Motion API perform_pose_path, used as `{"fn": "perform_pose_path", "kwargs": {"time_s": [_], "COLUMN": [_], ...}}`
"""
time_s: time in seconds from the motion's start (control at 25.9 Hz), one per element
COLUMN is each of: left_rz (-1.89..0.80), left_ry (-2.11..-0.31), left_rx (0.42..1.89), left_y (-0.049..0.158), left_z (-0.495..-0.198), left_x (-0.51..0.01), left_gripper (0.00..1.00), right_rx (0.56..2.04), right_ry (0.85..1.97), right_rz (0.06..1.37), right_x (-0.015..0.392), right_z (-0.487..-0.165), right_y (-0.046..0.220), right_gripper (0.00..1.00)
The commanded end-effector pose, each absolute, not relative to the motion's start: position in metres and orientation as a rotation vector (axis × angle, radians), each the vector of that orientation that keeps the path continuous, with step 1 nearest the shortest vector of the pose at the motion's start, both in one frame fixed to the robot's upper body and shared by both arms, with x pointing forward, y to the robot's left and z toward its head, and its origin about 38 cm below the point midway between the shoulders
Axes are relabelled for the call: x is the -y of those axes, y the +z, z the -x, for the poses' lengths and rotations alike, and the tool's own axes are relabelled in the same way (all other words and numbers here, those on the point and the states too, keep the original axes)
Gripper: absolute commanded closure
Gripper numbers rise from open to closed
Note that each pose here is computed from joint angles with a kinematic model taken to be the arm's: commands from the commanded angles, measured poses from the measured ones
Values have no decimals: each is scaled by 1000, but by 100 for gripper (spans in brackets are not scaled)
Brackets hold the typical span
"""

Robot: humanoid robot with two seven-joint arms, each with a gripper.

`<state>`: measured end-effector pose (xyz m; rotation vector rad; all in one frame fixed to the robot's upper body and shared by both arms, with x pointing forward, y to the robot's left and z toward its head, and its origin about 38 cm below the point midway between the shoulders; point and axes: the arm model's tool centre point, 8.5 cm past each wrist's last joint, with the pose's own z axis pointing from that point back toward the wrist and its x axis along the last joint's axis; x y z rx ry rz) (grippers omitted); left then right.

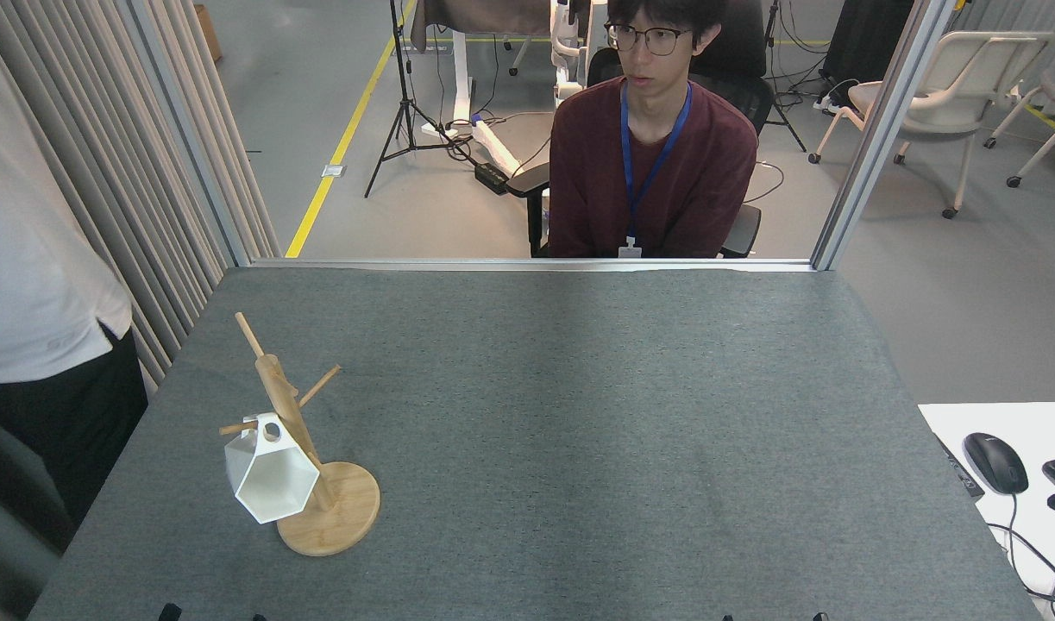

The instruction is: Hang cup on storage rack

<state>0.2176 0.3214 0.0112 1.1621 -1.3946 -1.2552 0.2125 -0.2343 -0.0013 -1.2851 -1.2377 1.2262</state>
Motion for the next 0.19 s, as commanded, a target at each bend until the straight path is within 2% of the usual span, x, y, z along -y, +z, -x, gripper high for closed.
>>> {"fn": "perform_pose_path", "kwargs": {"time_s": [0.0, 0.15], "left_rz": [-1121, -1128], "left_ry": [-1247, -1248], "left_rx": [1413, 1423], "left_y": [12, 16], "left_z": [-214, -216], "left_x": [-319, -318], "left_gripper": [0, 0], "right_rx": [1257, 1259], "right_ry": [1227, 1228], "right_rz": [1292, 1300], "right_x": [234, 235], "right_z": [-211, -212], "right_y": [2, 3], "right_gripper": [1, 1]}}
